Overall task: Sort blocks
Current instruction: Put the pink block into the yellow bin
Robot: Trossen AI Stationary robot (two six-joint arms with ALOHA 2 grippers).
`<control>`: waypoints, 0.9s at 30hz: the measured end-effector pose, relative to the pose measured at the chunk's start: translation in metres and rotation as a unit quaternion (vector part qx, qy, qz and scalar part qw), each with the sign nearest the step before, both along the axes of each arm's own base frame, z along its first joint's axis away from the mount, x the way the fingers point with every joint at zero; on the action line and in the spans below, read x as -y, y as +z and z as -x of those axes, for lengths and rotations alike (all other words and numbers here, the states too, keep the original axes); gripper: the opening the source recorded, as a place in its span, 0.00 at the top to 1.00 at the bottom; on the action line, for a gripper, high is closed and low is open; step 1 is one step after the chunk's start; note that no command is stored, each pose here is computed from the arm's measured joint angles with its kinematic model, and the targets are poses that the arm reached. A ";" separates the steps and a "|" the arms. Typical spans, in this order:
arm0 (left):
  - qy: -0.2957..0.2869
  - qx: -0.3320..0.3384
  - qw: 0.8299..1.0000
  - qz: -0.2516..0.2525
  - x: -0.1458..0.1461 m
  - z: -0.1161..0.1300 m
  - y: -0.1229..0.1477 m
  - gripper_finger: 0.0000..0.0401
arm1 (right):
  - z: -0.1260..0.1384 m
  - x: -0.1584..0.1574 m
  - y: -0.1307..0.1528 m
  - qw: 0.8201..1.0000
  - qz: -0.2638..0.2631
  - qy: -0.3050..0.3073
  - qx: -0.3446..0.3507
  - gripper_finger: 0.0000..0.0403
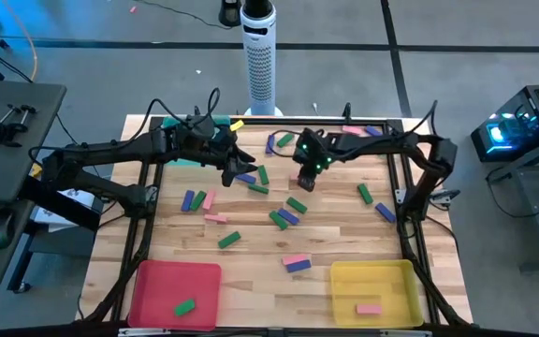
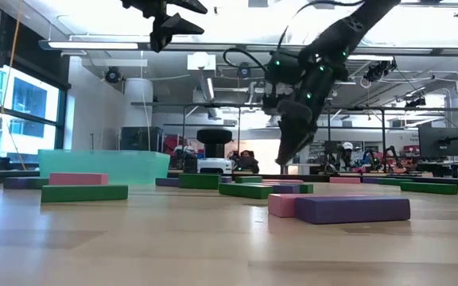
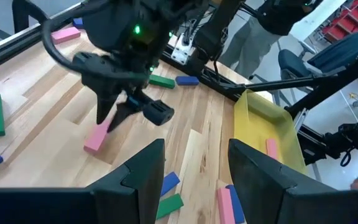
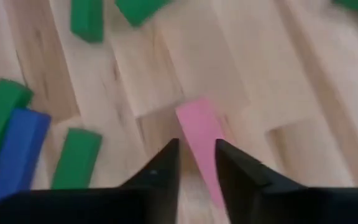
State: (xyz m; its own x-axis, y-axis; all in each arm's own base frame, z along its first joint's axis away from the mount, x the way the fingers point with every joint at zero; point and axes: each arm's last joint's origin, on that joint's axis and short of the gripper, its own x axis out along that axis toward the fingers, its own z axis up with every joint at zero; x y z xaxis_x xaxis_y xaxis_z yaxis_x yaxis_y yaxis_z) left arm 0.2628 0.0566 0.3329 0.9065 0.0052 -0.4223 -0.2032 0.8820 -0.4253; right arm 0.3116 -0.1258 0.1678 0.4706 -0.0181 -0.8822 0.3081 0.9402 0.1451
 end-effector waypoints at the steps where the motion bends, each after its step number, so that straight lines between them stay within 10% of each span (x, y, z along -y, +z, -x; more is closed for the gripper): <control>1: 0.000 0.000 1.000 0.000 0.000 0.000 0.000 0.59 | -0.001 0.000 -0.003 1.000 0.003 0.001 0.009 0.68; 7: 0.000 0.000 1.000 0.000 0.000 0.000 0.000 0.59 | 0.001 0.002 -0.018 0.997 0.067 0.007 0.024 0.40; 12: 0.000 0.000 1.000 0.000 0.000 0.000 0.000 0.59 | 0.005 0.003 -0.032 0.998 0.060 0.010 0.022 0.37; 21: 0.003 0.001 1.000 -0.001 0.000 0.000 0.000 0.59 | 0.015 -0.017 -0.053 0.998 0.050 0.032 -0.014 0.51; 27: 0.003 0.001 1.000 -0.001 0.000 0.000 0.000 0.59 | 0.010 -0.026 -0.048 0.999 0.018 -0.039 -0.018 0.78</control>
State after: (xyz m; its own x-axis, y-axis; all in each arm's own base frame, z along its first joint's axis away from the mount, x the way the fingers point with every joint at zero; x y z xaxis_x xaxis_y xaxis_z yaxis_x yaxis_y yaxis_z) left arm 0.2629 0.0568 0.3331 0.9071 0.0119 -0.4208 -0.2080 0.8817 -0.4234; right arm 0.3011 -0.0994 0.1200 0.4343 -0.0858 -0.8967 0.3859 0.9172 0.0991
